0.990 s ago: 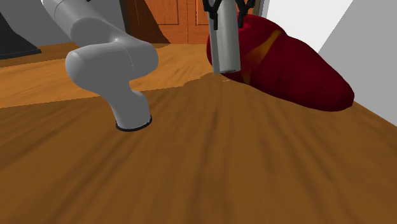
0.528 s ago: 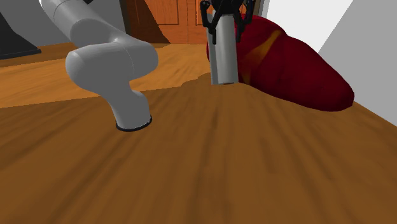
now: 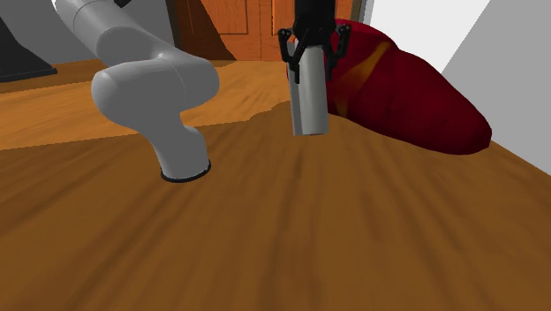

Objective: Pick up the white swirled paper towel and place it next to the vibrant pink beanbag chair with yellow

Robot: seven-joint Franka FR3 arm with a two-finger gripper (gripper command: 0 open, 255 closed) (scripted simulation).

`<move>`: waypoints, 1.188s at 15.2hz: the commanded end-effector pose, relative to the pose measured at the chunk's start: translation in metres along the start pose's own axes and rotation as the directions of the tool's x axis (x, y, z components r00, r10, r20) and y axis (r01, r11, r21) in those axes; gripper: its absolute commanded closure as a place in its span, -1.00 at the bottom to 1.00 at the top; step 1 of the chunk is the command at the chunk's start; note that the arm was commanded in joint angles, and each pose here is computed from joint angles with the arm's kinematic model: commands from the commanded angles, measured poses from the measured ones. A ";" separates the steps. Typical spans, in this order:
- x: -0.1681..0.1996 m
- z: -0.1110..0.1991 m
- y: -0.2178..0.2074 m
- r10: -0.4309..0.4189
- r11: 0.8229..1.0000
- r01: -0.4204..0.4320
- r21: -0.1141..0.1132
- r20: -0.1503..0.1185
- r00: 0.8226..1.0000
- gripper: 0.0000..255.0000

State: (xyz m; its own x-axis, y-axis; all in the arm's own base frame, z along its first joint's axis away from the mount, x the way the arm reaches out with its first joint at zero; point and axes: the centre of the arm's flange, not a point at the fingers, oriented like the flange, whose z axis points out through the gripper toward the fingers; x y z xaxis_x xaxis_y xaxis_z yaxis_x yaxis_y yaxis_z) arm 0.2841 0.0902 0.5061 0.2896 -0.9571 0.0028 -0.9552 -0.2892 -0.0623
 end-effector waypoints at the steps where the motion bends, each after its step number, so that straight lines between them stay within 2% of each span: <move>1: 0.000 0.010 0.001 0.000 1.000 0.000 0.000 0.000 1.000 1.00; 18: 0.000 0.099 0.006 0.000 1.000 0.000 0.000 0.000 1.000 1.00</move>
State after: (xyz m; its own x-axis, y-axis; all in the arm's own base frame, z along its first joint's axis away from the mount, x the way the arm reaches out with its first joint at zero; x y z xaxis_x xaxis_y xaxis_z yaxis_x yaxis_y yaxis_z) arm 0.2846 0.0910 0.4135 0.2904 -0.9569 0.0032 -0.9547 -0.2900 -0.0672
